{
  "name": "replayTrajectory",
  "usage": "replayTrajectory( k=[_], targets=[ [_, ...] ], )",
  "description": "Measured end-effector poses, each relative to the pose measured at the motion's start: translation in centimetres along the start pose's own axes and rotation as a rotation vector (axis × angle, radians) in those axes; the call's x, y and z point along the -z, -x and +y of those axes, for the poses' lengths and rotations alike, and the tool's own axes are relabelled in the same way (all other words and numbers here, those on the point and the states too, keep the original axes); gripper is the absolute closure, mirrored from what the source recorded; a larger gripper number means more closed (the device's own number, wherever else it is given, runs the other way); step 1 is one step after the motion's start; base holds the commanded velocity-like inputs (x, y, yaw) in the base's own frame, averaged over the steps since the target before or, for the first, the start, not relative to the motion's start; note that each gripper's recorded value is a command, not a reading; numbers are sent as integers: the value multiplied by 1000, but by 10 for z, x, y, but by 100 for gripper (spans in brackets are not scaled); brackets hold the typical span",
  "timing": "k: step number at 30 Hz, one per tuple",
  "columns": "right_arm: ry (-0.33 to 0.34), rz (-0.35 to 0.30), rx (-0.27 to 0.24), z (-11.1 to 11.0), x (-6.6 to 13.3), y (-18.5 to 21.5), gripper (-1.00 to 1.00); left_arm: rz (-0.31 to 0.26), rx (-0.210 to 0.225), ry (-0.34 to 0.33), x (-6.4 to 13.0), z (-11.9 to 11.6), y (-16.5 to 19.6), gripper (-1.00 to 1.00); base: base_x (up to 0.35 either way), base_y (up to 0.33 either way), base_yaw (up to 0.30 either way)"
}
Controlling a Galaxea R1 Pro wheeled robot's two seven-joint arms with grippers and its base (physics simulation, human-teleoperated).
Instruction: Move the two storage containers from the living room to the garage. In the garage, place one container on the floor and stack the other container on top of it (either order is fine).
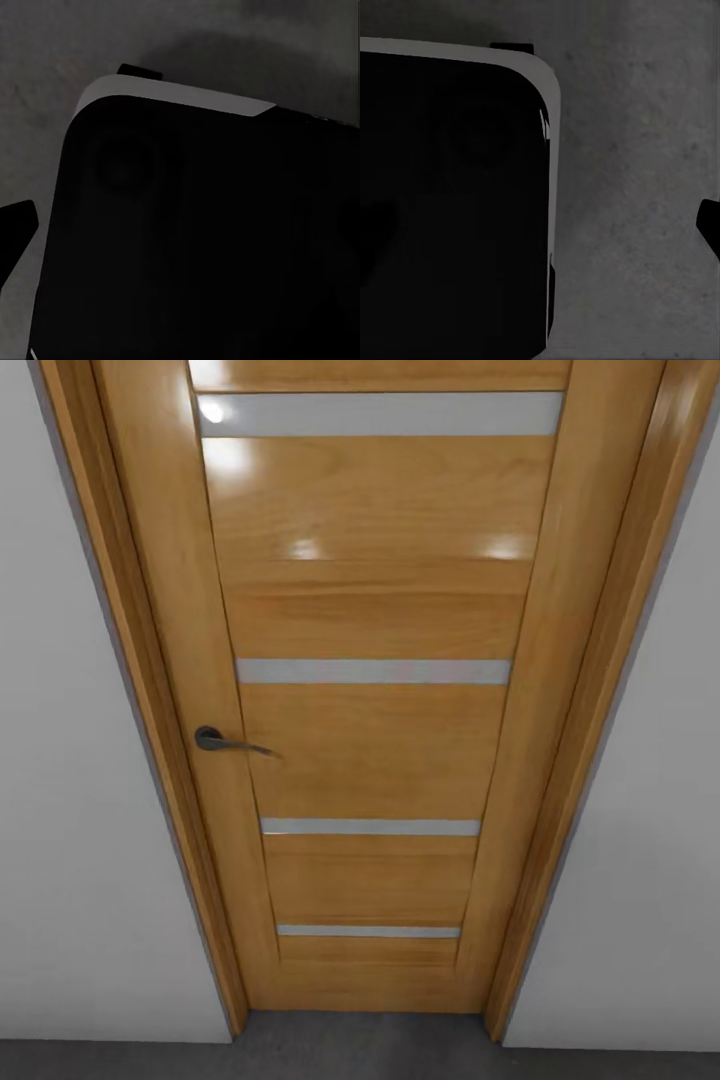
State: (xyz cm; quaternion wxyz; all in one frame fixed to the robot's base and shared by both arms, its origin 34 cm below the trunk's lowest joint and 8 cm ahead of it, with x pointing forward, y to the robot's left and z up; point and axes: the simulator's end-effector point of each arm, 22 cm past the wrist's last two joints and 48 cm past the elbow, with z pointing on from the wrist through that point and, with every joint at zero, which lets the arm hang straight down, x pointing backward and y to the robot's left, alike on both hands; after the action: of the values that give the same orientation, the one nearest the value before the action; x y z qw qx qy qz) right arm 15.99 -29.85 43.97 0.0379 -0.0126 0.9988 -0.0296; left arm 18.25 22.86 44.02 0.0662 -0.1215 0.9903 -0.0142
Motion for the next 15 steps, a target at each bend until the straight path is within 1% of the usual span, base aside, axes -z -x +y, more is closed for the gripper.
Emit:
replayTrajectory(
  k=[7,15],
  targets=[
    [0,1,-2,0,0,0,-100,0,0,0,0,0,0,-100,114,0,0],
    [6,9,-12,2,0,-2,-100,0,0,0,0,0,0,-100,28,0,0]
  ],
)
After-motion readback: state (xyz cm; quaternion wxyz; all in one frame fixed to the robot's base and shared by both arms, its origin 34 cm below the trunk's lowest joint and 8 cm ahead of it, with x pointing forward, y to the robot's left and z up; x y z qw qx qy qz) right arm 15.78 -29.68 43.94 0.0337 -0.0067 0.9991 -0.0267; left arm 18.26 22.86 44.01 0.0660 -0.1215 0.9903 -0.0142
